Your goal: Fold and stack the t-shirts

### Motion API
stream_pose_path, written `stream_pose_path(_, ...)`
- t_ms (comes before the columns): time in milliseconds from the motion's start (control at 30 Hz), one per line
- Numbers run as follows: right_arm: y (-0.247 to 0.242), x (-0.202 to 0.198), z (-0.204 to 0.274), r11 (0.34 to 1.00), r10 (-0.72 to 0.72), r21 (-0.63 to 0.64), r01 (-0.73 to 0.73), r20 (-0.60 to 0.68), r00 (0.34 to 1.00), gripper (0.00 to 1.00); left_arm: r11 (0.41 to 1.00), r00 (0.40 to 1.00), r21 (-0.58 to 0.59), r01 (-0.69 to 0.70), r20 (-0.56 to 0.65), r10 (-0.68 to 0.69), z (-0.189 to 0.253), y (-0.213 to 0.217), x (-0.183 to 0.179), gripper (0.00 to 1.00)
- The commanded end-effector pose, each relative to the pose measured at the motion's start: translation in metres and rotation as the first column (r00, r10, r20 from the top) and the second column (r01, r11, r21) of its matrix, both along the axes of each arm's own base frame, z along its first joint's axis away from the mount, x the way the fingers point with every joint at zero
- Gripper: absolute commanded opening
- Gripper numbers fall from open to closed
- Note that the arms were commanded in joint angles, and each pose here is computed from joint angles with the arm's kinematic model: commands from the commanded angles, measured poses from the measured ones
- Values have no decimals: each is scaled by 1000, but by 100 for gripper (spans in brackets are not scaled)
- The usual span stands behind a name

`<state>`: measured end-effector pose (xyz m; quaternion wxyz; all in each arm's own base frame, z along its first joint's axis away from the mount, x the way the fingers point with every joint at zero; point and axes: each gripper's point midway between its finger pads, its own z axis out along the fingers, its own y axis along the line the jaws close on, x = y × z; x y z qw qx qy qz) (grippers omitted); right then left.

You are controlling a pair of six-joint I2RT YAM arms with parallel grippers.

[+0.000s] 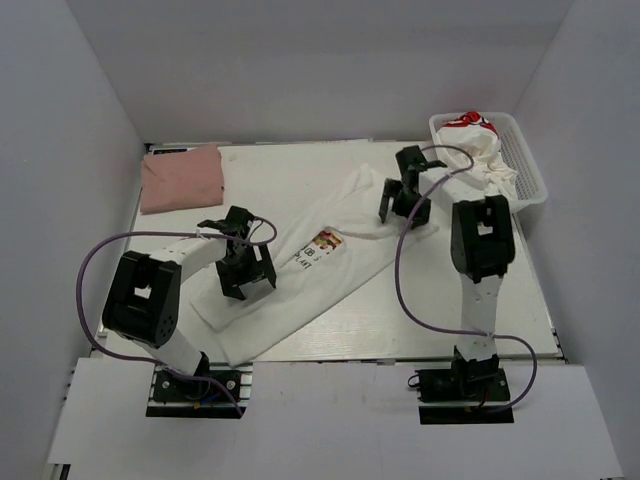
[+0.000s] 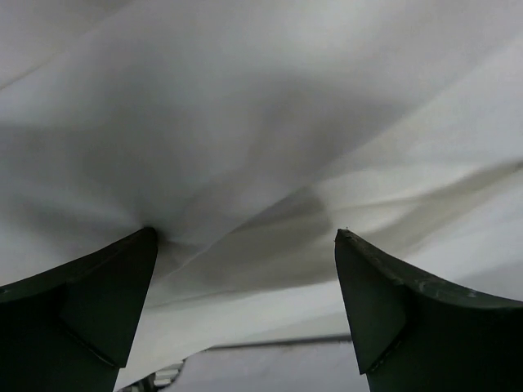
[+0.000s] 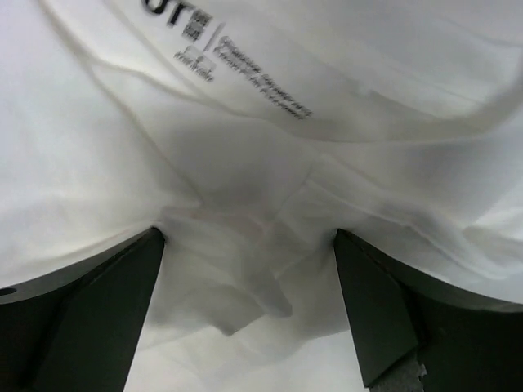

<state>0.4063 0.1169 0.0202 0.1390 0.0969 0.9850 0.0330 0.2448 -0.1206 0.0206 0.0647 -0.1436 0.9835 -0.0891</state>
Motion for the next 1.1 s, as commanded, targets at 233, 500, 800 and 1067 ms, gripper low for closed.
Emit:
stream_pose_path(233, 147, 171, 8, 887, 340, 153, -435, 421, 841, 90, 952, 960, -293, 87, -233, -159, 36, -64, -82, 100)
stream_pose_path(500, 149, 201, 126, 906, 290, 32, -422, 679, 675, 90, 923, 957, -252, 291, 84, -278, 88, -77, -16, 100)
stream_pose_path(800, 146, 149, 132, 945, 290, -42, -324, 564, 774, 90, 916, 922, -106, 388, 55, -384, 49, -64, -16, 100)
stream_pose_path(1067, 176, 88, 62, 932, 290, 104, -347, 360, 887, 90, 868, 867, -136, 477, -92, -491, 7, -67, -74, 100)
